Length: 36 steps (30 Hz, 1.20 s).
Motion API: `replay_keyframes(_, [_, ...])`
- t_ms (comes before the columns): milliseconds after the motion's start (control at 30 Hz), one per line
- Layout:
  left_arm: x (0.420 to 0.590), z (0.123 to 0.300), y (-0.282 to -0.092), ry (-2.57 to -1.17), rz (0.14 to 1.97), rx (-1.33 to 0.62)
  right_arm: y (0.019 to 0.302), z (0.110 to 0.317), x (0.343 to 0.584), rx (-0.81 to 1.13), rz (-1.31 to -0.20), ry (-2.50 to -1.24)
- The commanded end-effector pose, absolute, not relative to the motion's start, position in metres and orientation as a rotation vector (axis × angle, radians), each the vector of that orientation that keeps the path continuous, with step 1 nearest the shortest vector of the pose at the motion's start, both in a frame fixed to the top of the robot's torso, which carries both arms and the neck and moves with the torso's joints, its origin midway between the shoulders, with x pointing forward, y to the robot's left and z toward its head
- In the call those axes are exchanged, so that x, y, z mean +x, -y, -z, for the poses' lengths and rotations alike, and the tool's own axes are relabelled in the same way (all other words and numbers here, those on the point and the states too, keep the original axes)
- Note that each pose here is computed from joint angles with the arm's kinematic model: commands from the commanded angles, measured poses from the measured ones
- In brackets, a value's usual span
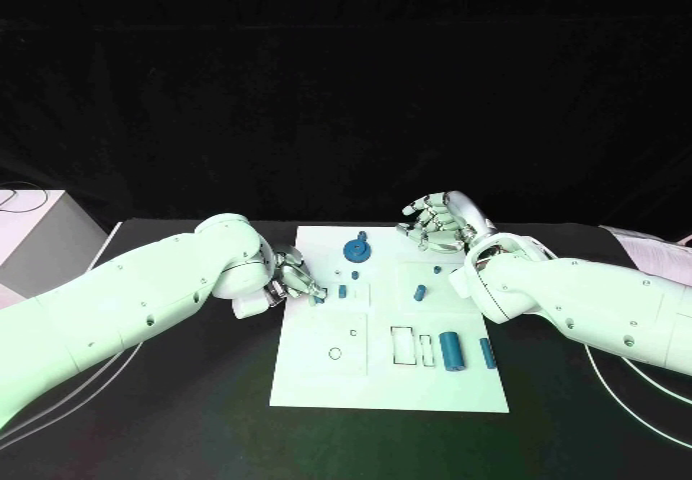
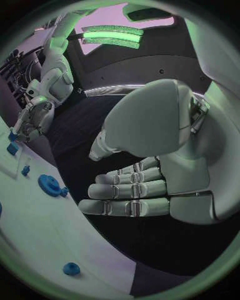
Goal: Assemble the parts on the task board
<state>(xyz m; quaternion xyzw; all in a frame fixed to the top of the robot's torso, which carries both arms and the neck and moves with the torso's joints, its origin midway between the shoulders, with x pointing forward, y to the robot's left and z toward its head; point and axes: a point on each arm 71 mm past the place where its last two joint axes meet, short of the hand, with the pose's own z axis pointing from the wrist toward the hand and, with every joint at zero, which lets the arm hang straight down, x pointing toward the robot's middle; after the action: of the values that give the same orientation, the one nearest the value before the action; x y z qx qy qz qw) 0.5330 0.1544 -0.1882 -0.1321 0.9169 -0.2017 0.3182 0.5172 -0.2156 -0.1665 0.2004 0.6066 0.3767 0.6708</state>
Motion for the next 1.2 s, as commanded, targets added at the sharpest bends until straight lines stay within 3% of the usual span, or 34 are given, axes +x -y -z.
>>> replay_keyframes(33, [0.531,0.19,-0.151,-2.419,0.565,-0.375,0.214,0.166,0.517,0.436,-0.864,-1.377])
replay_keyframes(767, [0.528,0.181,-0.157,-2.38,0.642,-0.438,0.216,0.167,0.517,0.439,-0.859,-1.383])
replay_keyframes(1200, [0.538,0.174,-0.15,-2.337,0.592,-0.157,0.216,0.166,0.517,0.44,-0.868,-1.363])
